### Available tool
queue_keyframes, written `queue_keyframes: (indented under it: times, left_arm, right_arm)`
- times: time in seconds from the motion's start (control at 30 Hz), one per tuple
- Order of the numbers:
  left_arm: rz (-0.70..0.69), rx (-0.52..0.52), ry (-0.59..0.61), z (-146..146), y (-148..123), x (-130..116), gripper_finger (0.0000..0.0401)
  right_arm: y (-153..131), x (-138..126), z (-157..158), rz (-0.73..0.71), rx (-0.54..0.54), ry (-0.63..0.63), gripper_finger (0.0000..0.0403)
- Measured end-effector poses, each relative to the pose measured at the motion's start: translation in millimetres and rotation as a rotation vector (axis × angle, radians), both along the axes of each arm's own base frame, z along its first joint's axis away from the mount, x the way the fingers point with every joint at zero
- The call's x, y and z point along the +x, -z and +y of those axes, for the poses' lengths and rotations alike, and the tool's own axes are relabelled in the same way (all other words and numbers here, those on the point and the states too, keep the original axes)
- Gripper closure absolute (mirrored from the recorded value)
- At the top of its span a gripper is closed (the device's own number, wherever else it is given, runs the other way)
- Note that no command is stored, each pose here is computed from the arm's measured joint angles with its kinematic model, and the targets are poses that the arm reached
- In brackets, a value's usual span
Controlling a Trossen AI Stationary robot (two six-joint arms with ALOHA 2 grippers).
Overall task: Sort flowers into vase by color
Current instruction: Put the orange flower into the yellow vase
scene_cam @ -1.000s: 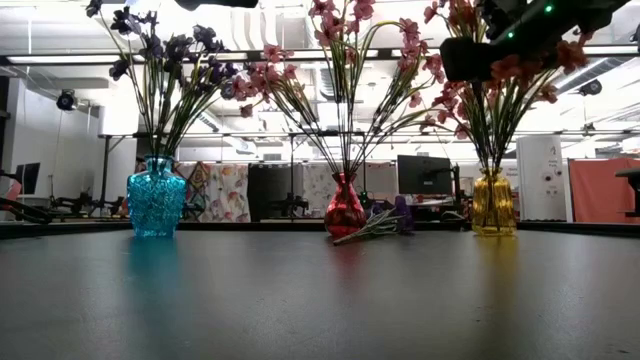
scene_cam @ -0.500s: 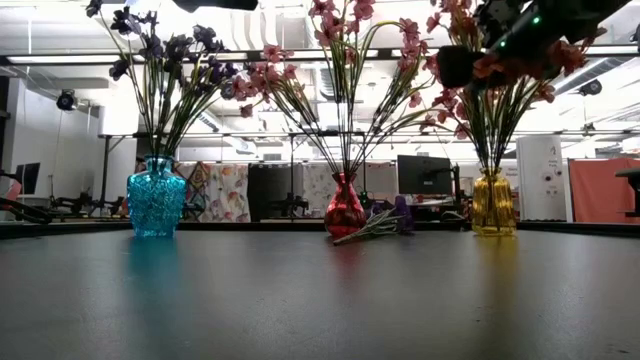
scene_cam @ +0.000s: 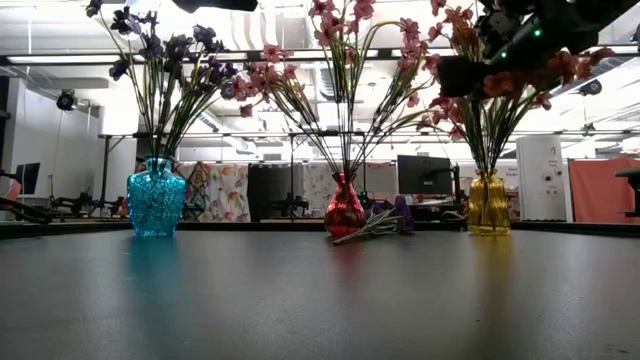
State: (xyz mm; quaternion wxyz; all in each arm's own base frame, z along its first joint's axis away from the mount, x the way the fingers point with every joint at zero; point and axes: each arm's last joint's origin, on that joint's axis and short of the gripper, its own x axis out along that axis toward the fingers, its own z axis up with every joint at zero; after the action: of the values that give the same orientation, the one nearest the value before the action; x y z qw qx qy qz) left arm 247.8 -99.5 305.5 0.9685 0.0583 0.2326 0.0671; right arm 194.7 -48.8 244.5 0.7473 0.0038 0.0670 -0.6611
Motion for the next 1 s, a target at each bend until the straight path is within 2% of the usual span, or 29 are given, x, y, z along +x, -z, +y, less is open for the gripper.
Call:
queue_keyframes:
  times: [0.73,1.0]
  left_arm:
    - [0.003,0.001,0.000,0.0,0.4,-0.2,0.0139]
    - [0.008,0.000,-0.002,0.2,0.9,-0.4,0.0139]
  right_arm:
    - [6.4,1.1,0.1,0.028,0.013,-0.021,0.0385]
    - [6.5,1.2,0.1,0.028,0.014,-0.024,0.0347]
